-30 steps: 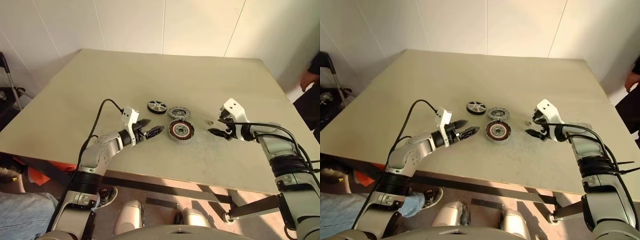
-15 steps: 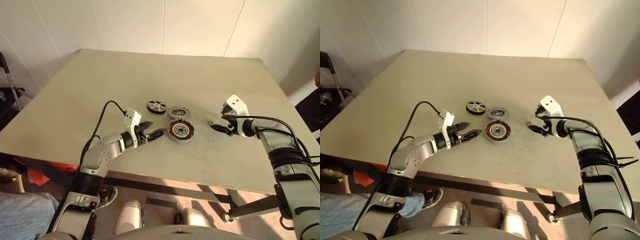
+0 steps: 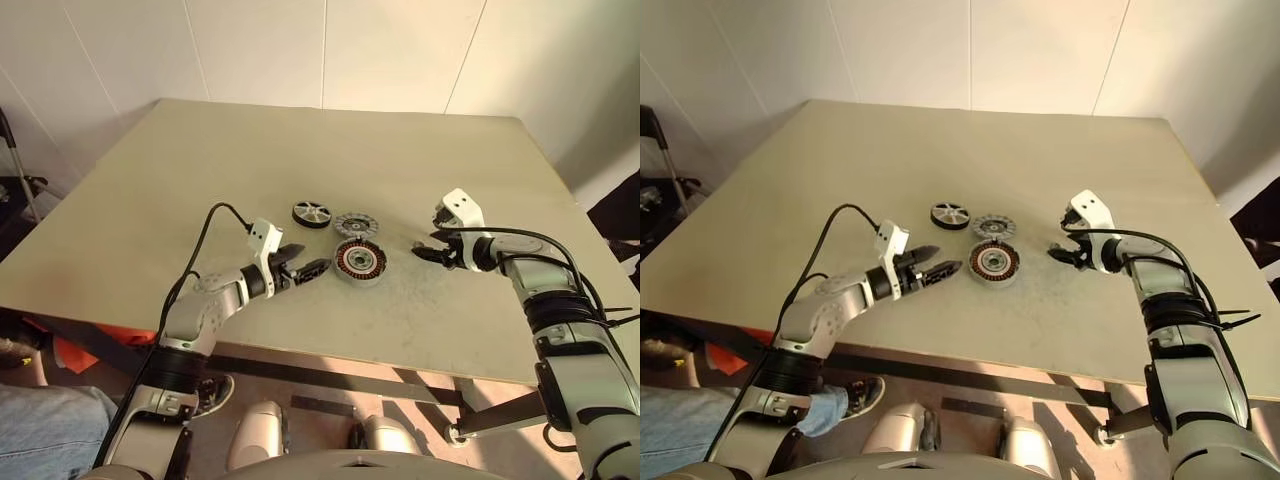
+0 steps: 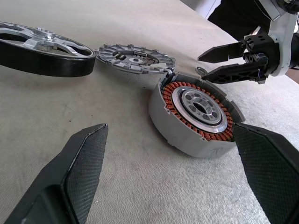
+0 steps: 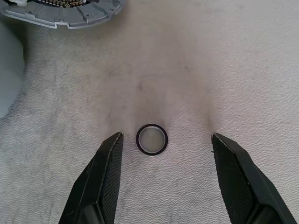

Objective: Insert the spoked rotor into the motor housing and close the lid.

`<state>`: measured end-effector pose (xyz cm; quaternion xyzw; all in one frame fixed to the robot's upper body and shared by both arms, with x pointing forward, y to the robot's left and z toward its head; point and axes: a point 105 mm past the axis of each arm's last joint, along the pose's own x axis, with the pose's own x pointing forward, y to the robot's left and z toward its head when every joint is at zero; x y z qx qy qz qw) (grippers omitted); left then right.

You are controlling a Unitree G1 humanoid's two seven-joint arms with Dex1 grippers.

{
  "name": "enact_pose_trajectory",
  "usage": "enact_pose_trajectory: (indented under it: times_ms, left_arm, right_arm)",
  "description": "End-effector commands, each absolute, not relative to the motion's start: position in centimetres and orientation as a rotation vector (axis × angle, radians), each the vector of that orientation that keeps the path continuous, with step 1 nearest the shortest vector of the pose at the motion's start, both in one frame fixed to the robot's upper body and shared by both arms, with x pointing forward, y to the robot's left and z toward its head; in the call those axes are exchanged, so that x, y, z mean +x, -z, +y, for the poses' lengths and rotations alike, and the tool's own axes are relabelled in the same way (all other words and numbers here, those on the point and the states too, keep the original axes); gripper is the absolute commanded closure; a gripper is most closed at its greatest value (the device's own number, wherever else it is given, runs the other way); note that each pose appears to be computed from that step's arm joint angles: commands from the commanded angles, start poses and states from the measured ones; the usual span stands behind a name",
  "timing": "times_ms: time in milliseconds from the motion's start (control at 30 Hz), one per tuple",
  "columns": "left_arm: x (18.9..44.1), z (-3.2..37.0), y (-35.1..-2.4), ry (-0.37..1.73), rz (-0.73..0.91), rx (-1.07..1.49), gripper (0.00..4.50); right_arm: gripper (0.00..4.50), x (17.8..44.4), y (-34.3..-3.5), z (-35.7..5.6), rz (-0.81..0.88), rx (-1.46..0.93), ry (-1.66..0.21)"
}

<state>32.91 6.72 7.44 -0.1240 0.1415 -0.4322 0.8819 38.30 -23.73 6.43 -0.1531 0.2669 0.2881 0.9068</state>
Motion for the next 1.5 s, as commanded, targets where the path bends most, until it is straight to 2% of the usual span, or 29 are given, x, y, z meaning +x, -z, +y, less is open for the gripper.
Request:
enact_pose_trajectory:
  times_ms: [33, 233, 267, 467, 567, 700, 800, 900, 1067, 1500]
  left_arm:
    - [33.0, 6.7, -8.8, 0.907, 0.242, -0.237, 0.0]
    - [33.1, 6.8, -8.9, 0.901, 0.237, -0.232, 0.0]
    - [33.1, 6.8, -8.9, 0.9, 0.236, -0.232, 0.0]
    - [33.2, 6.9, -9.0, 0.902, 0.235, -0.228, 0.0]
    - [33.3, 6.9, -9.0, 0.904, 0.236, -0.226, 0.0]
    - [33.2, 6.7, -8.8, 0.912, 0.244, -0.227, 0.0]
    - [33.2, 6.5, -8.7, 0.917, 0.249, -0.227, 0.0]
    - [33.3, 6.3, -8.7, 0.927, 0.253, -0.226, 0.0]
    - [33.3, 6.4, -8.8, 0.929, 0.253, -0.221, 0.0]
    - [33.4, 6.9, -8.8, 0.914, 0.254, -0.213, 0.0]
  right_arm:
    - [1.74, 38.8, -6.6, -23.2, 0.555, -0.315, -0.599]
    - [3.81, 38.6, -6.4, -23.6, 0.58, -0.291, -0.593]
    - [3.95, 38.6, -6.4, -23.6, 0.582, -0.291, -0.591]
    - [3.94, 38.3, -6.8, -23.6, 0.565, -0.299, -0.6]
    - [3.94, 38.0, -8.4, -22.5, 0.507, -0.316, -0.643]
    - [3.94, 36.1, -11.8, -17.7, 0.388, -0.305, -0.788]
    - [3.94, 34.8, -12.4, -15.8, 0.368, -0.304, -0.83]
    - [3.94, 34.1, -12.4, -14.0, 0.358, -0.299, -0.85]
    - [3.94, 33.5, -10.7, -12.5, 0.4, -0.28, -0.878]
    - [3.94, 33.4, -9.0, -11.1, 0.438, -0.271, -0.903]
